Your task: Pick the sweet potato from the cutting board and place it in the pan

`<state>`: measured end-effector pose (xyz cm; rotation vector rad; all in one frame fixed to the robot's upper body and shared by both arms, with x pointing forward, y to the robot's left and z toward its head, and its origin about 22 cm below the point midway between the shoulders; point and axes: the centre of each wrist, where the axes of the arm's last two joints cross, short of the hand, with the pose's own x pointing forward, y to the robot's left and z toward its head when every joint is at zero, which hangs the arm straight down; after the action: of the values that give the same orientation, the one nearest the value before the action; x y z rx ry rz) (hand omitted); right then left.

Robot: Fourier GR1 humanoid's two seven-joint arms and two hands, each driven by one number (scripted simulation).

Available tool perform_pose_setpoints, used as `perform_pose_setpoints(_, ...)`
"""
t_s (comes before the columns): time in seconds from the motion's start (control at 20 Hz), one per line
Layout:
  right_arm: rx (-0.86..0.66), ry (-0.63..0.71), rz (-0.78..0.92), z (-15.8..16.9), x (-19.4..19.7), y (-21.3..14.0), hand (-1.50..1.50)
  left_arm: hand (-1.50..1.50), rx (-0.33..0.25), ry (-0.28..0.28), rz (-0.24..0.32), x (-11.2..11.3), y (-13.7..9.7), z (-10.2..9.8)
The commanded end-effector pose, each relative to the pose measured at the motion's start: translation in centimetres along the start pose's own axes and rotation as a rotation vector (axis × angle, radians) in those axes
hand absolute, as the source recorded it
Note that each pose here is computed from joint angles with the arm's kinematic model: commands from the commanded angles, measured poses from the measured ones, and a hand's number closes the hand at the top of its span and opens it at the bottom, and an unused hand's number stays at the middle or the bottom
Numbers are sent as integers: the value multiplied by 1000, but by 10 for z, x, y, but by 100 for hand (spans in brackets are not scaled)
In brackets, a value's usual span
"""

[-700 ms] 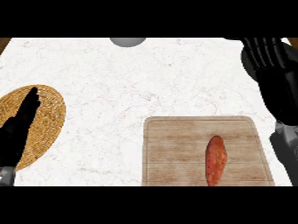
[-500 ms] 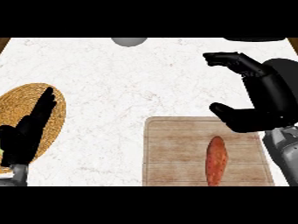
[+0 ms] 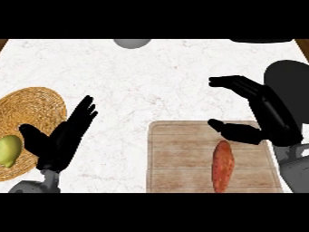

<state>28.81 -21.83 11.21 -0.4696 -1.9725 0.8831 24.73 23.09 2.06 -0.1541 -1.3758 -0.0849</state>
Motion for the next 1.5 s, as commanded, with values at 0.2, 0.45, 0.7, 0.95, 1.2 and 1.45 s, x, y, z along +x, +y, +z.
perform_pose_setpoints(0.2,378,123,346,21,14,24,-150,0,-39,22,45,-6,-10,-8)
perform_pose_setpoints(0.45,650,290,735,24,20,21,-150,0,-56,29,29,-5,-15,-11)
perform_pose_setpoints(0.7,812,385,895,16,67,61,-150,0,-53,24,29,-11,-6,-5)
perform_pose_setpoints(0.95,1050,524,1029,17,78,100,-150,0,-62,28,37,-9,-7,-8)
perform_pose_setpoints(1.2,1060,575,1042,22,113,141,-150,0,-44,22,41,-6,-5,-13)
perform_pose_setpoints(1.45,1053,614,1041,16,118,148,-150,0,-42,23,38,3,-7,-14)
